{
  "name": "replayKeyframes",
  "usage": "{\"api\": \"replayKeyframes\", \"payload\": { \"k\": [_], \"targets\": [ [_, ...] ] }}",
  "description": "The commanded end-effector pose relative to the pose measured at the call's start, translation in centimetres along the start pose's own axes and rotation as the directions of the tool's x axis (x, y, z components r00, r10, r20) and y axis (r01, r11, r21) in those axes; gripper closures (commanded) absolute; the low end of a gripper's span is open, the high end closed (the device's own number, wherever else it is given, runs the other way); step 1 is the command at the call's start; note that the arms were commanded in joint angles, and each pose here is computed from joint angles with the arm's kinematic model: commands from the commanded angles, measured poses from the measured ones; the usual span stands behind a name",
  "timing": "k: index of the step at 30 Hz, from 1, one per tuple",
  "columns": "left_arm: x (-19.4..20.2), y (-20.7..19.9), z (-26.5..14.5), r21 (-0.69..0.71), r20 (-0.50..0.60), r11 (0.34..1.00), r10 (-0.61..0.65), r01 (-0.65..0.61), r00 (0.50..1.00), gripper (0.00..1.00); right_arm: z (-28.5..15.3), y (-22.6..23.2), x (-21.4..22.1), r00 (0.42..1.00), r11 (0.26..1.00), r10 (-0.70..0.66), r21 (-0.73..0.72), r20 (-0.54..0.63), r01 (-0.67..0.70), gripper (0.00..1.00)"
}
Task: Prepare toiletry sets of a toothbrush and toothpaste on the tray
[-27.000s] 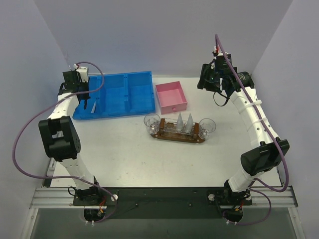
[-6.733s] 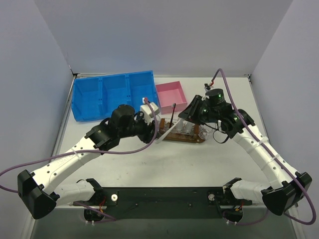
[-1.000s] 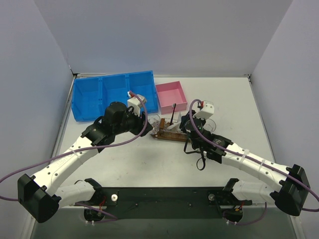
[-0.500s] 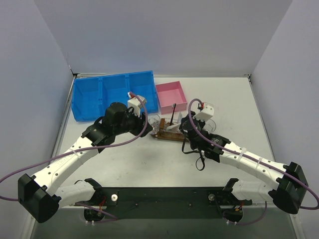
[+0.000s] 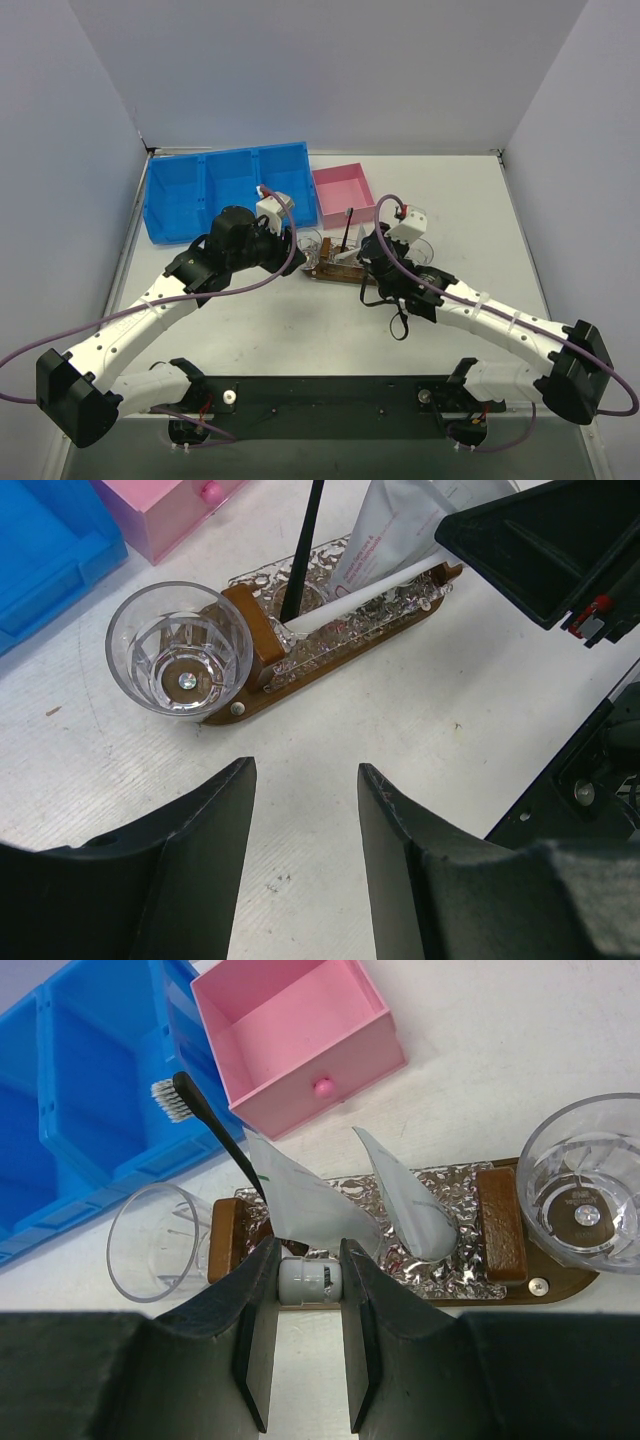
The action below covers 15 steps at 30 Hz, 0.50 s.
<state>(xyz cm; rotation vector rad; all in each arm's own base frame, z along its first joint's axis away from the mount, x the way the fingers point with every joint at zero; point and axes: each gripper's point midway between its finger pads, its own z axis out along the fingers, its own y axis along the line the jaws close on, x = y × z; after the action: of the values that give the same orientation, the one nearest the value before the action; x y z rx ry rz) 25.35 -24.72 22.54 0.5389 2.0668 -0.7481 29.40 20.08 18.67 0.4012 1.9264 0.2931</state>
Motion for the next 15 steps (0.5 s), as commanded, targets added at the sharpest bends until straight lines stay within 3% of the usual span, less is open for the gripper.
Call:
{"api": "replayKeyframes", "payload": {
  "k": [1, 15],
  "targets": [
    [-1.5, -0.6, -0.1, 0.028, 0.055, 1.0, 0.003, -0.005, 0.999, 0.45, 0.0, 1.0, -0.3, 1.0, 1.0, 0.021, -0.003, -0.004, -0.021, 0.98],
    [-1.4, -0.5, 0.0, 0.023, 0.053, 1.0, 0.003, -0.004, 0.999, 0.45, 0.1, -0.3, 0.8, 0.999, 0.998, -0.007, 0.068, -0.051, 0.011, 0.89]
  ]
}}
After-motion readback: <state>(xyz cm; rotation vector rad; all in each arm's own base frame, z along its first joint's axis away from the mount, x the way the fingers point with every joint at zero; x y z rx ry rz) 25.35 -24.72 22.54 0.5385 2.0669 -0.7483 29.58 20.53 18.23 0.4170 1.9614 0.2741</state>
